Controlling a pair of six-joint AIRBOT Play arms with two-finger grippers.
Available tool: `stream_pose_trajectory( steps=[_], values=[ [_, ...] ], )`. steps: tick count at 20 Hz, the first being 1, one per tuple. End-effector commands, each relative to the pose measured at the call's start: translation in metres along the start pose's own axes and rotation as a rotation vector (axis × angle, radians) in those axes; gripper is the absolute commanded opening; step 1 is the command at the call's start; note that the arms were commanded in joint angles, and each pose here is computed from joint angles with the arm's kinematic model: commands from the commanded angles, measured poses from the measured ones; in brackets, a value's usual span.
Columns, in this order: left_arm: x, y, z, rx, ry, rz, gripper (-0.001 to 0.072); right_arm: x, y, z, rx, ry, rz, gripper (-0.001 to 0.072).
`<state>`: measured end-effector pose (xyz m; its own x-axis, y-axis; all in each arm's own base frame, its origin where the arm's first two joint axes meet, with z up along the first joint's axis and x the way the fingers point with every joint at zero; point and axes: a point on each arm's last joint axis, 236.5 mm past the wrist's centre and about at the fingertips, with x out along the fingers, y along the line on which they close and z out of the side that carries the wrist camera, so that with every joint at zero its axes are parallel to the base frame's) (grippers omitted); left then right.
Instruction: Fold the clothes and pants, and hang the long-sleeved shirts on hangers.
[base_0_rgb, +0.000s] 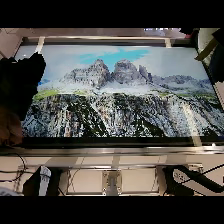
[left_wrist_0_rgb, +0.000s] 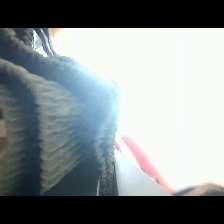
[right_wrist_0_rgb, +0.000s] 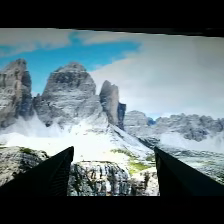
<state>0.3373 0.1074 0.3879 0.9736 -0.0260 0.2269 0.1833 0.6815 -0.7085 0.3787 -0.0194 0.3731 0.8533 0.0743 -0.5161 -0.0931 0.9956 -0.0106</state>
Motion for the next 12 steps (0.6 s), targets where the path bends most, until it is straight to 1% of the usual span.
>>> stream_pose_trajectory(
  steps=[1, 3, 5, 7, 9, 10, 12],
  values=[
    [0.007, -0.014, -0.028, 0.074, 0.020, 0.091, 0.0019, 0.004, -0.019, -0.012, -0.043, 0.045, -0.073, 0.0557],
    [0.004, 0.028, -0.039, 0.073, 0.074, 0.251, 0.0019, 0.017, -0.018, -0.033, -0.031, 0.122, -0.057, 0.0557],
    [-0.011, 0.065, -0.029, 0.150, 0.067, 0.412, 0.0019, 0.023, -0.017, -0.046, -0.024, 0.167, -0.047, 0.0557],
    [-0.035, 0.098, -0.005, 0.224, 0.023, 0.564, 0.0019, 0.024, -0.015, -0.045, -0.017, 0.165, -0.038, 0.0556],
    [-0.074, 0.135, 0.024, 0.321, 0.005, 0.758, 0.0019, 0.024, -0.009, -0.044, -0.003, 0.161, -0.014, 0.0556],
    [-0.103, 0.154, 0.040, 0.351, -0.007, 0.876, 0.0019, 0.024, -0.004, -0.044, 0.000, 0.162, 0.007, 0.0557],
    [-0.163, 0.183, 0.073, 0.368, -0.068, 1.086, 0.0019, 0.024, 0.005, -0.046, 0.005, 0.168, 0.046, 0.0556]
  ],
)
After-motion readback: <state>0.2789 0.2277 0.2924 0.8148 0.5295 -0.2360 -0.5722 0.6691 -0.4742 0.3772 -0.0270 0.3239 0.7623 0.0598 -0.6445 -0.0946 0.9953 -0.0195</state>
